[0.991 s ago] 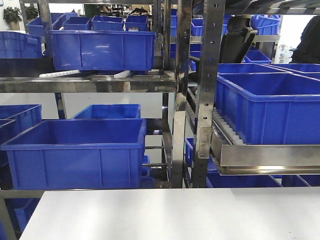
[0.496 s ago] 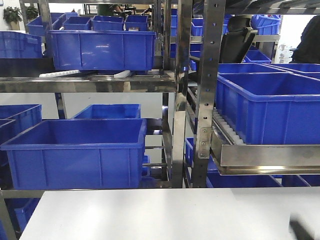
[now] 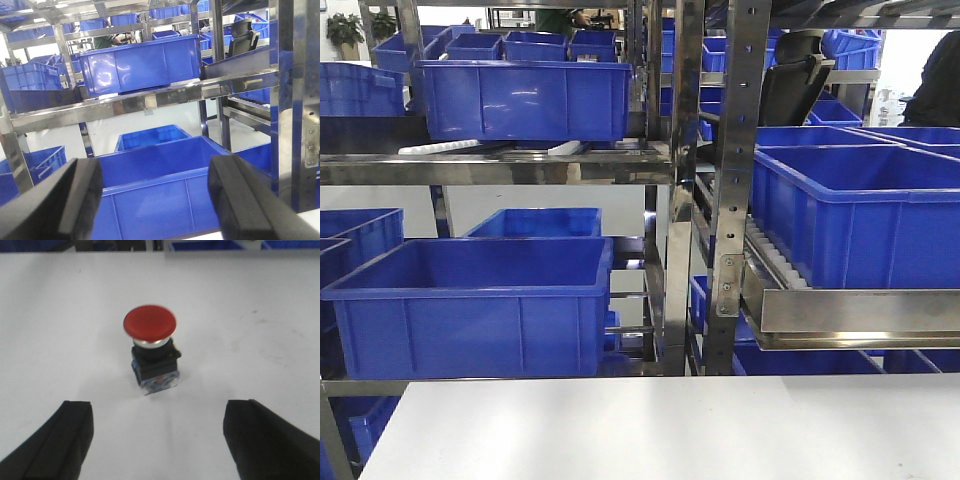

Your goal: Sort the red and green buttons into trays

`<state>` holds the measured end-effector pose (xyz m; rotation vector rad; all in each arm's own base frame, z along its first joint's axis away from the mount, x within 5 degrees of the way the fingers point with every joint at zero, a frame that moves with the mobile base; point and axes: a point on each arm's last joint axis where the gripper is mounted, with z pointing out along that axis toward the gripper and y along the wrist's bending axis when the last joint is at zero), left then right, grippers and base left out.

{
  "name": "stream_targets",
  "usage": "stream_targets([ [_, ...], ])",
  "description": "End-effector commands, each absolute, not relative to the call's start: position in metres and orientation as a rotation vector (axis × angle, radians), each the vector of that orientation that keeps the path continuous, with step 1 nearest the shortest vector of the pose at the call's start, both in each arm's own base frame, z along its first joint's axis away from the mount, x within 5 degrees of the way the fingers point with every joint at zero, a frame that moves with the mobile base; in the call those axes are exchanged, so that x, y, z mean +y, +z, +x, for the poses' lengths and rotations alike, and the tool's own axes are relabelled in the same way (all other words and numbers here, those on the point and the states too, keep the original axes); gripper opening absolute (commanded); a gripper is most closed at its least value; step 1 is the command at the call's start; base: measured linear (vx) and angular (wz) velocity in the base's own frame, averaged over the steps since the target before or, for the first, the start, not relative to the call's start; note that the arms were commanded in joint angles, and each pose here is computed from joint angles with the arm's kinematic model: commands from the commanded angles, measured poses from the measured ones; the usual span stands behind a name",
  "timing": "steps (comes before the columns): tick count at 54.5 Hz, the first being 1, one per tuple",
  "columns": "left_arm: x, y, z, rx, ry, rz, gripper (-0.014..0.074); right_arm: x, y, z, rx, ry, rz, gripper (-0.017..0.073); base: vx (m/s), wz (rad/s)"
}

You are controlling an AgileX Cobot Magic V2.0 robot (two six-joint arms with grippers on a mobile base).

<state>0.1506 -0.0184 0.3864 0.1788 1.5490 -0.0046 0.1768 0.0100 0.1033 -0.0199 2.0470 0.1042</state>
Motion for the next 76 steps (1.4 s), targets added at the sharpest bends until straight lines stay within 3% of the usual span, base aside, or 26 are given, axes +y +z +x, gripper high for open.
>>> stream_targets([
  [1, -0.019, 0.405, 0.148, 1.440, -0.021, 0.163, 0.0556, 0.015, 0.119, 0.198, 1.821, 0.153, -0.074, 0.0573, 0.00, 0.00],
  [27, -0.019, 0.405, 0.148, 1.440, -0.017, 0.166, 0.0556, 0.016, 0.101, 0.269, 1.758, 0.149, -0.068, 0.0550, 0.00, 0.00],
  [33, -0.019, 0.405, 0.148, 1.440, -0.017, 0.166, 0.0556, 0.017, 0.097, 0.272, 1.766, 0.151, -0.070, 0.0378, 0.00, 0.00],
  [41, -0.019, 0.402, 0.148, 1.469, -0.020, 0.163, 0.0556, 0.019, 0.095, 0.270, 1.780, 0.172, -0.097, -0.0020, 0.00, 0.00],
  [43, -0.018, 0.399, 0.149, 1.497, -0.022, 0.161, 0.0556, 0.021, 0.095, 0.269, 1.779, 0.185, -0.112, -0.0017, 0.00, 0.00],
  [51, -0.019, 0.357, 0.155, 1.626, -0.048, 0.150, 0.0556, 0.023, 0.095, 0.269, 1.778, 0.205, -0.141, -0.0015, 0.00, 0.00],
  [67, -0.021, 0.207, 0.165, 1.827, -0.083, 0.124, 0.0556, 0.023, 0.095, 0.269, 1.776, 0.205, -0.140, -0.0012, 0.00, 0.00],
  [76, -0.027, 0.186, 0.181, 1.761, -0.099, 0.185, 0.0556, 0.023, 0.095, 0.269, 1.776, 0.203, -0.138, -0.0010, 0.00, 0.00],
])
